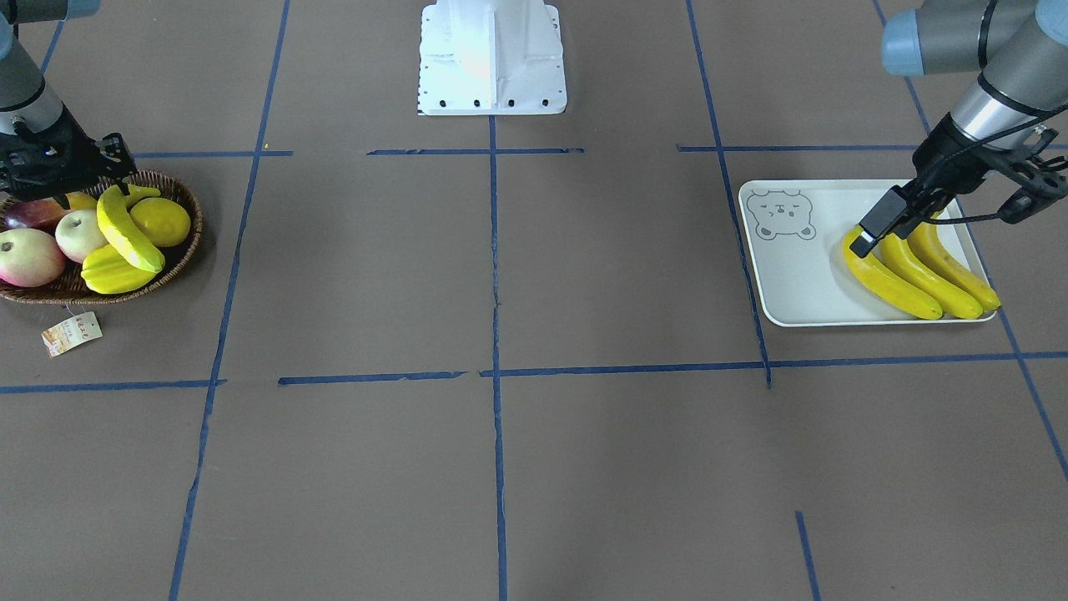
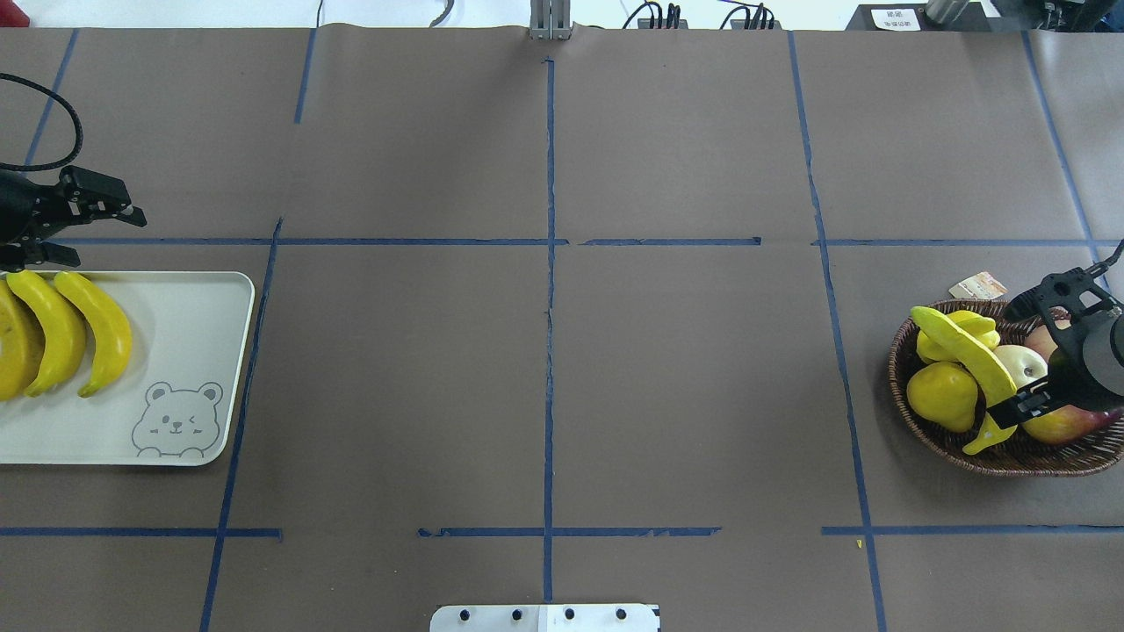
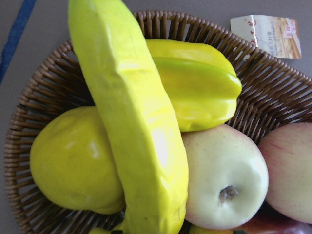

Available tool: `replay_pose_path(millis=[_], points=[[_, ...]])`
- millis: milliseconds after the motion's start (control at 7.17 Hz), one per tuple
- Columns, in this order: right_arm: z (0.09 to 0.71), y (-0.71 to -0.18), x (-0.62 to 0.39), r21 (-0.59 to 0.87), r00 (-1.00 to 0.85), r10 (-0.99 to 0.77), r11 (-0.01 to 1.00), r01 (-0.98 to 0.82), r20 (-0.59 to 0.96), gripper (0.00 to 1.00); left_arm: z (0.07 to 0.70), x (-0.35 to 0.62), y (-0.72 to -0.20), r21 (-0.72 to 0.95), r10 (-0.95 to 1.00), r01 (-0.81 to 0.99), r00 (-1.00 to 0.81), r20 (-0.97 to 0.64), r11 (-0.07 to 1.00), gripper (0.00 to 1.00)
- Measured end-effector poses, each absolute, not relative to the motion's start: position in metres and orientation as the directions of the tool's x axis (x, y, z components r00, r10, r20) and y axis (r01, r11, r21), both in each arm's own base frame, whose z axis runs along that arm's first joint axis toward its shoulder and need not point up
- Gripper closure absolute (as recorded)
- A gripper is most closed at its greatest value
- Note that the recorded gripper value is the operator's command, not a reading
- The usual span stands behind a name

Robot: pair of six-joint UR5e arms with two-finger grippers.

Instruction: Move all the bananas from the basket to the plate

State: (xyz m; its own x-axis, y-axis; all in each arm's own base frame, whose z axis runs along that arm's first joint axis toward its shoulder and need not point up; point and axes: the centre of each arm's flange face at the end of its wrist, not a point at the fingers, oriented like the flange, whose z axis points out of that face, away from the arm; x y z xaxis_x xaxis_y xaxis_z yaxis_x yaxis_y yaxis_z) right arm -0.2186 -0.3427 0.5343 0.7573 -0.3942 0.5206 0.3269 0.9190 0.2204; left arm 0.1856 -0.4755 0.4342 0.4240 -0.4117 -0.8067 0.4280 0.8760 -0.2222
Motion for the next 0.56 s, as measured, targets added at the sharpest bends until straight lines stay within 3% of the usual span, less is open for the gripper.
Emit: replay_pose_path(millis=[558], points=[[0.5404, -0.3386, -0.2266, 0.214, 0.759, -0.408, 0.913, 0.348, 0.507, 0.24, 0.4338, 0.1859, -0.4757, -0.221, -0.41, 0.427, 0.424, -0.808, 0.877, 0.0]])
